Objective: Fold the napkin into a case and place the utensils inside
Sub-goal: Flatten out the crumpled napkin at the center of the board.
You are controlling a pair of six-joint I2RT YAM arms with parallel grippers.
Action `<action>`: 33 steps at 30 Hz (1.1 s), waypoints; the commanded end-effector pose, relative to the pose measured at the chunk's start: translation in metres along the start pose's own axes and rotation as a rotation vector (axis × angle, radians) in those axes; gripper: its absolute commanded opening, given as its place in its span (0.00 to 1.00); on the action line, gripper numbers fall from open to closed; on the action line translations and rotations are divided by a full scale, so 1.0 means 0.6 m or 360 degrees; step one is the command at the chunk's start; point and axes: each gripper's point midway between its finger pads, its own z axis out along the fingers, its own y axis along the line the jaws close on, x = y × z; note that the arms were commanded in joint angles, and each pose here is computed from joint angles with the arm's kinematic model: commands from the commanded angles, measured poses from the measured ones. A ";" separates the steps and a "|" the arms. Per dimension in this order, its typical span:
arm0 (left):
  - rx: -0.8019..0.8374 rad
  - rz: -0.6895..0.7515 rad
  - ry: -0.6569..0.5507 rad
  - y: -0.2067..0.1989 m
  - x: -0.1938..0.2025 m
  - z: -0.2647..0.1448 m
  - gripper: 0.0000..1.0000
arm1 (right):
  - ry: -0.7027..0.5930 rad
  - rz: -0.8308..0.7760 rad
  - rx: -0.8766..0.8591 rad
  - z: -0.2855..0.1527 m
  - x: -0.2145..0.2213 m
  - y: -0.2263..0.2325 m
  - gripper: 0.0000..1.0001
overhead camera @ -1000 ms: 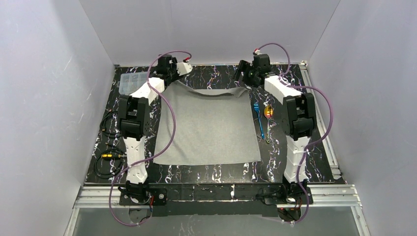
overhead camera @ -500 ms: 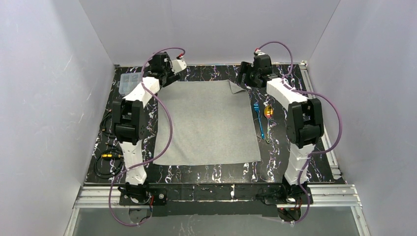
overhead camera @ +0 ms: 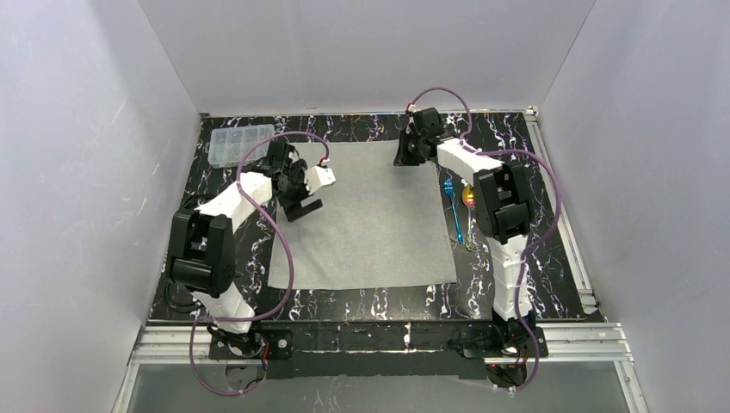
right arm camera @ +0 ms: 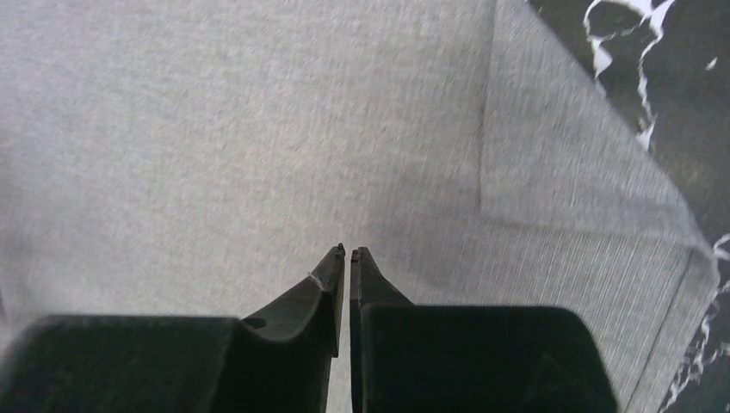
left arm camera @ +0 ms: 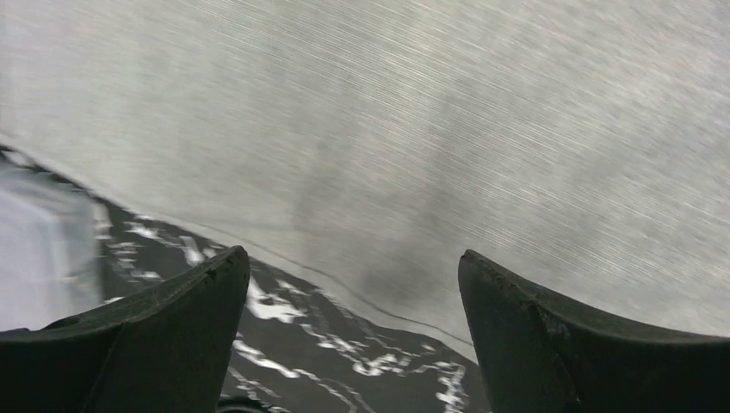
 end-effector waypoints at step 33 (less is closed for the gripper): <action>0.0265 0.0491 0.0313 -0.152 0.116 0.024 0.79 | -0.0505 -0.0032 0.0520 -0.072 -0.231 -0.172 0.39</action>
